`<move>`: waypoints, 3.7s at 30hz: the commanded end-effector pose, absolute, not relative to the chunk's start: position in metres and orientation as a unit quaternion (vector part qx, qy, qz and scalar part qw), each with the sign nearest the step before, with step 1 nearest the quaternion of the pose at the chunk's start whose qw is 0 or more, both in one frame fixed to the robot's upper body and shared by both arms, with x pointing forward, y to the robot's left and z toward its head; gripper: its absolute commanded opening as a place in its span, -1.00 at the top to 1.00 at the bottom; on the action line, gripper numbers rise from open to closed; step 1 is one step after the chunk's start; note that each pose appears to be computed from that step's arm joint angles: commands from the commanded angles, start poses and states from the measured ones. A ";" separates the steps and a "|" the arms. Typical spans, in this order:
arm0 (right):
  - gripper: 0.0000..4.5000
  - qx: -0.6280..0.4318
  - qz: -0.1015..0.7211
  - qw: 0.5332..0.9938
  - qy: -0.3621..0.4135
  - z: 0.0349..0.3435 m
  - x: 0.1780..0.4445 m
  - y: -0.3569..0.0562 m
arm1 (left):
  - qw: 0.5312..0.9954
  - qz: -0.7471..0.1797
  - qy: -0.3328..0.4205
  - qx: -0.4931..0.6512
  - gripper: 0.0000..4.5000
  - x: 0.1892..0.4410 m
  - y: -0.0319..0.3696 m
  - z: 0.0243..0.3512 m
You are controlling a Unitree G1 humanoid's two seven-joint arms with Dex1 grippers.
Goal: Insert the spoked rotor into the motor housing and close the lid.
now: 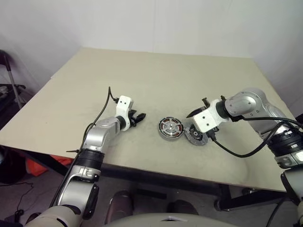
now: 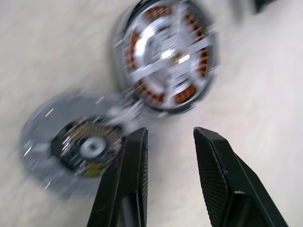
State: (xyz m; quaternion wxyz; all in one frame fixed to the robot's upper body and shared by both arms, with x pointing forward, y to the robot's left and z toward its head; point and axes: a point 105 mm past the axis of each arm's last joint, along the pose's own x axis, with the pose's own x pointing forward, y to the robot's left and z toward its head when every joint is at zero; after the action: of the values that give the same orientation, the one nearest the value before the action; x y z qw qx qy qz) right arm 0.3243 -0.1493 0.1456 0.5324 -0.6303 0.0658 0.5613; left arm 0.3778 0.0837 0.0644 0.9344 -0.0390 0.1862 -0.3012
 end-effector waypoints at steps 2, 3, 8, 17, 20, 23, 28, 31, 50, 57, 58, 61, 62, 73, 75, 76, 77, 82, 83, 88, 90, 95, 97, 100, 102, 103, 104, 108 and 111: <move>0.31 -0.600 0.524 0.603 0.049 0.161 0.333 -0.142 | 0.938 -0.302 0.164 -0.041 -0.33 0.380 0.081 0.073; 0.31 -0.589 0.525 0.612 0.052 0.159 0.332 -0.141 | 0.938 -0.302 0.164 -0.045 -0.33 0.379 0.081 0.073; 0.31 -0.338 0.551 0.757 0.096 0.164 0.315 -0.126 | 0.924 -0.333 0.145 -0.119 -0.33 0.375 0.072 0.094; 0.31 -0.003 0.525 0.838 0.150 0.167 0.273 -0.112 | 0.902 -0.371 0.140 -0.170 -0.33 0.362 0.075 0.109; 0.31 0.157 0.461 0.857 0.166 0.170 0.277 -0.133 | 0.898 -0.385 0.132 -0.164 -0.33 0.358 0.077 0.114; 0.31 0.239 0.403 0.862 0.194 0.158 0.273 -0.146 | 0.900 -0.383 0.132 -0.161 -0.33 0.361 0.080 0.115; 0.31 0.269 0.314 0.885 0.215 0.134 0.264 -0.170 | 0.900 -0.386 0.141 -0.144 -0.33 0.362 0.076 0.111; 0.31 0.282 0.297 0.884 0.224 0.125 0.255 -0.180 | 0.900 -0.389 0.140 -0.140 -0.33 0.362 0.074 0.110; -0.64 0.423 0.278 0.814 0.285 0.078 0.193 -0.181 | 0.898 -0.384 0.156 -0.147 -0.33 0.365 0.063 0.102; -0.64 0.425 0.236 0.820 0.302 0.063 0.199 -0.174 | 0.900 -0.380 0.157 -0.146 -0.33 0.364 0.064 0.101; -0.64 0.424 0.235 0.821 0.300 0.063 0.199 -0.172 | 0.900 -0.380 0.156 -0.146 -0.33 0.364 0.064 0.101; -0.64 0.424 0.227 0.823 0.304 0.063 0.197 -0.191 | 0.901 -0.378 0.155 -0.145 -0.33 0.365 0.065 0.102; -0.64 0.422 0.226 0.824 0.305 0.064 0.197 -0.196 | 0.901 -0.378 0.155 -0.146 -0.33 0.365 0.065 0.102; -0.64 0.417 0.219 0.831 0.296 0.066 0.190 -0.202 | 0.903 -0.375 0.155 -0.140 -0.33 0.364 0.064 0.099; -0.64 0.413 0.223 0.831 0.299 0.067 0.189 -0.201 | 0.903 -0.375 0.154 -0.141 -0.33 0.365 0.064 0.100; -0.64 0.412 0.223 0.831 0.299 0.067 0.189 -0.202 | 0.903 -0.375 0.155 -0.140 -0.33 0.365 0.063 0.099; -0.64 0.411 0.223 0.832 0.299 0.067 0.189 -0.202 | 0.903 -0.375 0.155 -0.140 -0.33 0.365 0.063 0.099; -0.64 0.406 0.228 0.837 0.288 0.071 0.193 -0.202 | 0.904 -0.374 0.154 -0.137 -0.33 0.366 0.062 0.098; -0.64 0.404 0.229 0.838 0.287 0.071 0.193 -0.202 | 0.905 -0.373 0.154 -0.135 -0.33 0.366 0.063 0.098; -0.64 0.356 0.257 0.852 0.286 0.078 0.198 -0.192 | 0.908 -0.367 0.152 -0.135 -0.33 0.367 0.067 0.100; -0.64 0.320 0.268 0.865 0.279 0.083 0.201 -0.190 | 0.908 -0.366 0.153 -0.134 -0.33 0.366 0.068 0.098; -0.64 0.207 0.310 0.894 0.247 0.099 0.213 -0.178 | 0.914 -0.355 0.146 -0.132 -0.33 0.371 0.072 0.103; -0.64 0.130 0.333 0.906 0.227 0.106 0.238 -0.174 | 0.917 -0.346 0.145 -0.134 -0.33 0.373 0.076 0.103; -0.64 0.060 0.337 0.917 0.205 0.113 0.278 -0.180 | 0.918 -0.342 0.147 -0.134 -0.33 0.372 0.077 0.100; -0.64 0.033 0.340 0.918 0.202 0.113 0.289 -0.181 | 0.920 -0.338 0.145 -0.137 -0.33 0.372 0.078 0.101; -0.64 0.018 0.345 0.917 0.201 0.113 0.293 -0.181 | 0.920 -0.336 0.144 -0.138 -0.33 0.373 0.078 0.102; -0.64 0.006 0.353 0.914 0.201 0.113 0.295 -0.180 | 0.921 -0.336 0.143 -0.139 -0.33 0.373 0.078 0.102; -0.64 -0.037 0.367 0.909 0.196 0.114 0.300 -0.181 | 0.922 -0.332 0.143 -0.140 -0.33 0.373 0.079 0.102; -0.64 -0.079 0.377 0.902 0.195 0.114 0.303 -0.182 | 0.922 -0.330 0.143 -0.144 -0.33 0.373 0.080 0.103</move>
State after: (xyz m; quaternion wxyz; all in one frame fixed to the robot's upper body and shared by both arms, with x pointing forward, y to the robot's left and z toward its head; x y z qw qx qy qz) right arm 0.2993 -0.1847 0.1011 0.9040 -0.0477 0.2204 0.3633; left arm 0.3705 0.0793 0.0872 0.9181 -0.1446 0.1708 -0.3272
